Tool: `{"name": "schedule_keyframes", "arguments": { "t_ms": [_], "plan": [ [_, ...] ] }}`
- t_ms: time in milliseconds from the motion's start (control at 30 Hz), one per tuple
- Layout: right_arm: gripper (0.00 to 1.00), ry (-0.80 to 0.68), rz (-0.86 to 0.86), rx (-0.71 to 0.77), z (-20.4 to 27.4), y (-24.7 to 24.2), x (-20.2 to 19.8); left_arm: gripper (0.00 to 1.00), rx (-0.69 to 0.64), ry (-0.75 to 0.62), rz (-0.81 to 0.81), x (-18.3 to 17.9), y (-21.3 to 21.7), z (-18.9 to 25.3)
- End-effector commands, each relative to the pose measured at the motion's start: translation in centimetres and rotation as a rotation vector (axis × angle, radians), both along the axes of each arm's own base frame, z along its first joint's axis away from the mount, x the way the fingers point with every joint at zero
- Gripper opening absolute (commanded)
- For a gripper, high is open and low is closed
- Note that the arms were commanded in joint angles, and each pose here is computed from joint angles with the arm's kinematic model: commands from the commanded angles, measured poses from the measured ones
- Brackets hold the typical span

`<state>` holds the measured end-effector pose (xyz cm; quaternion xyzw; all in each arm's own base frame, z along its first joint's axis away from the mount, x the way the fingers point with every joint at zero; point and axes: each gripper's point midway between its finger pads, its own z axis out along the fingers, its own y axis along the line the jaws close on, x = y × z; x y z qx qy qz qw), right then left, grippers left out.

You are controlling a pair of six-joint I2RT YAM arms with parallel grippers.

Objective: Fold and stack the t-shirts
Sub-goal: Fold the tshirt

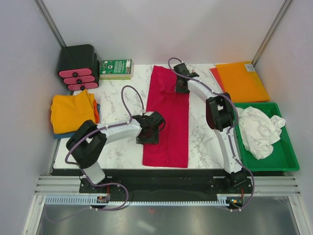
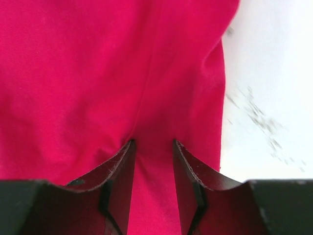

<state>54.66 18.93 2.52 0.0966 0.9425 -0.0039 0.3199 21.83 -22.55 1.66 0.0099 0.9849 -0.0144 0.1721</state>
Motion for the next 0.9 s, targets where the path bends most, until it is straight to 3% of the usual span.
{"name": "schedule_keyframes", "arguments": {
  "t_ms": [0,233,400,533,700,867],
  "plan": [
    [0.45,0.125,0.062,0.030,-4.5,1.7,-0.6,0.71,-0.020,-0.014,-0.001,1.5,-1.1,0.3],
    [0.45,0.009,0.047,0.071,-0.8,2.6,2.3,0.73,-0.007,-0.061,0.063,6.1,1.0,1.2],
    [0.53,-0.183,-0.013,0.095,7.6,1.0,1.3,0.81,-0.054,-0.251,0.059,8.5,1.4,7.6],
    [0.63,-0.252,-0.032,0.111,13.0,-0.1,-0.8,0.83,-0.090,-0.343,0.081,8.5,2.2,11.0],
    [0.62,-0.296,-0.025,0.087,16.5,-1.1,-6.8,0.79,-0.143,-0.337,0.087,5.3,3.6,11.0],
    [0.59,-0.259,0.026,0.050,14.0,-1.1,-15.6,0.75,-0.170,-0.272,0.124,0.7,5.7,7.8]
  ]
}}
